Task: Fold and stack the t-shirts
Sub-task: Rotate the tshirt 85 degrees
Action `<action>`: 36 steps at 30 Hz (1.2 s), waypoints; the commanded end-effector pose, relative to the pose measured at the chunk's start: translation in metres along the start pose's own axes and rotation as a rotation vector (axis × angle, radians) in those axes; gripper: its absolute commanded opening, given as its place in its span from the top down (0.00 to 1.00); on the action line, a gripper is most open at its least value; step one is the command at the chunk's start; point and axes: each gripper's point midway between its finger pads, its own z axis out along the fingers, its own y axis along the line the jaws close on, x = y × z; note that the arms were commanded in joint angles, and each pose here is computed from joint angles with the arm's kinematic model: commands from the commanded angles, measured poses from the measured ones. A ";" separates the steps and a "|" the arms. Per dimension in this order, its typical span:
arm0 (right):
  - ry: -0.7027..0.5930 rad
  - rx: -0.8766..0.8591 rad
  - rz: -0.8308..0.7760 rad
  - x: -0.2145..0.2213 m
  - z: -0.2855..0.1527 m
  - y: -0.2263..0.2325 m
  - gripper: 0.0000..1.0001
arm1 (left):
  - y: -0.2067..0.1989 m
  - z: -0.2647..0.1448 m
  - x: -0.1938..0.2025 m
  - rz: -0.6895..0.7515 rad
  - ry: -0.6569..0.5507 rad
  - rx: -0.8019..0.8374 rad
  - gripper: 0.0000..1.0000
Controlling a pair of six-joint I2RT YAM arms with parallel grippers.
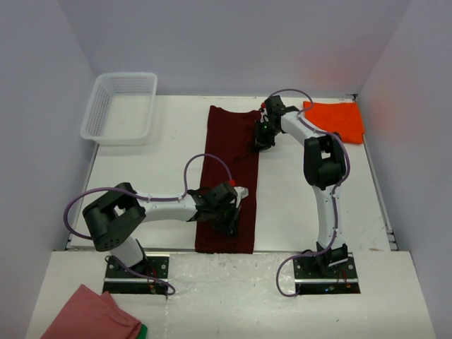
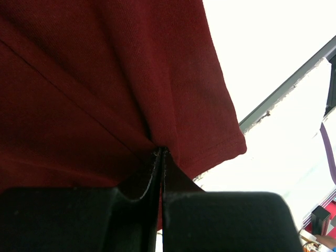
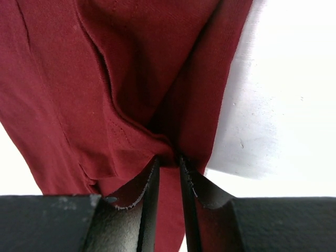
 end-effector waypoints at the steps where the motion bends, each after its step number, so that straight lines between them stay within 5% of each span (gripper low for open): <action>1: -0.018 0.022 -0.020 0.000 -0.009 0.003 0.77 | -0.006 -0.004 0.005 0.023 0.014 0.035 1.00; 5: -0.017 0.019 -0.022 -0.001 -0.009 0.003 0.82 | -0.006 -0.004 0.005 0.023 0.012 0.037 1.00; 9: -0.028 0.017 -0.039 -0.006 -0.008 0.005 1.00 | -0.005 -0.002 0.007 0.021 0.016 0.036 1.00; 36: -0.085 0.000 -0.073 0.019 -0.049 0.035 1.00 | -0.006 -0.001 0.008 0.028 0.018 0.050 1.00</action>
